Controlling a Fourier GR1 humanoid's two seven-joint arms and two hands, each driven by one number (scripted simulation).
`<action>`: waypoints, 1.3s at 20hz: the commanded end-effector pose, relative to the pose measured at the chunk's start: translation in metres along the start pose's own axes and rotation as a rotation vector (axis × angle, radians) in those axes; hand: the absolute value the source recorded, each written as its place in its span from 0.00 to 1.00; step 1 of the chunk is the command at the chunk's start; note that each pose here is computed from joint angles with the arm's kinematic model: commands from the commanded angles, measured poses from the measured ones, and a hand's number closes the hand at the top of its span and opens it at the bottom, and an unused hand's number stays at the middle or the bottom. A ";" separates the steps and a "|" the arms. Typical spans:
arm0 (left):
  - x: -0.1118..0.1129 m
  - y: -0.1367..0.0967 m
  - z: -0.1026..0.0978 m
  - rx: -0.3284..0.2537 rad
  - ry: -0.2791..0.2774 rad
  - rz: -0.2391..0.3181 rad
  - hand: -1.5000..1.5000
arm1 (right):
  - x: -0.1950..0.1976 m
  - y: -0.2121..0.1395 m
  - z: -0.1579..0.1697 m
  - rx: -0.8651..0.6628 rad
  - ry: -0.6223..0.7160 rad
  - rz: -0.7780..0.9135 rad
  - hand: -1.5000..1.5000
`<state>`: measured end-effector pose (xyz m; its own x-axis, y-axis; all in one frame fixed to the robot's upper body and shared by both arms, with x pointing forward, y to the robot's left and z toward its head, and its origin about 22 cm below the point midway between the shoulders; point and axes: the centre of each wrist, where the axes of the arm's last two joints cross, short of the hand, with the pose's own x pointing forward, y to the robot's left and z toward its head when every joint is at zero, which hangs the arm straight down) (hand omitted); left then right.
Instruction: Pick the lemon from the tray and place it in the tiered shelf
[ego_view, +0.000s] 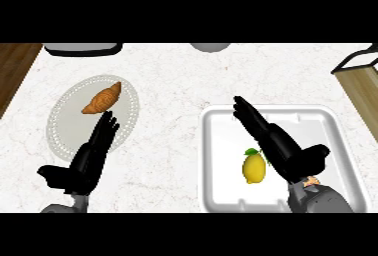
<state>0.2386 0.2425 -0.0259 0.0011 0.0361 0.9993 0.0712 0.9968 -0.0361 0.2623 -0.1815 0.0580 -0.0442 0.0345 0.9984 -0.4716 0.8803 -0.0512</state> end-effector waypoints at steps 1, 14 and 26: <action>0.003 0.017 -0.002 0.048 0.012 -0.066 0.50 | 0.008 -0.020 0.004 -0.099 -0.013 0.031 1.00; 0.089 0.042 -0.056 0.101 0.044 -0.123 0.50 | 0.028 -0.077 0.072 -0.784 -0.127 0.092 0.00; 0.089 0.033 -0.057 0.099 0.054 -0.128 0.50 | 0.086 -0.054 0.078 -0.435 0.497 0.709 0.00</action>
<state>0.2975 0.2811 0.0637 0.0433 -0.0970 0.9943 -0.0277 0.9948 0.0982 0.2164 -0.2607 0.1366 0.1300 0.5026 0.8547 -0.0085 0.8625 -0.5060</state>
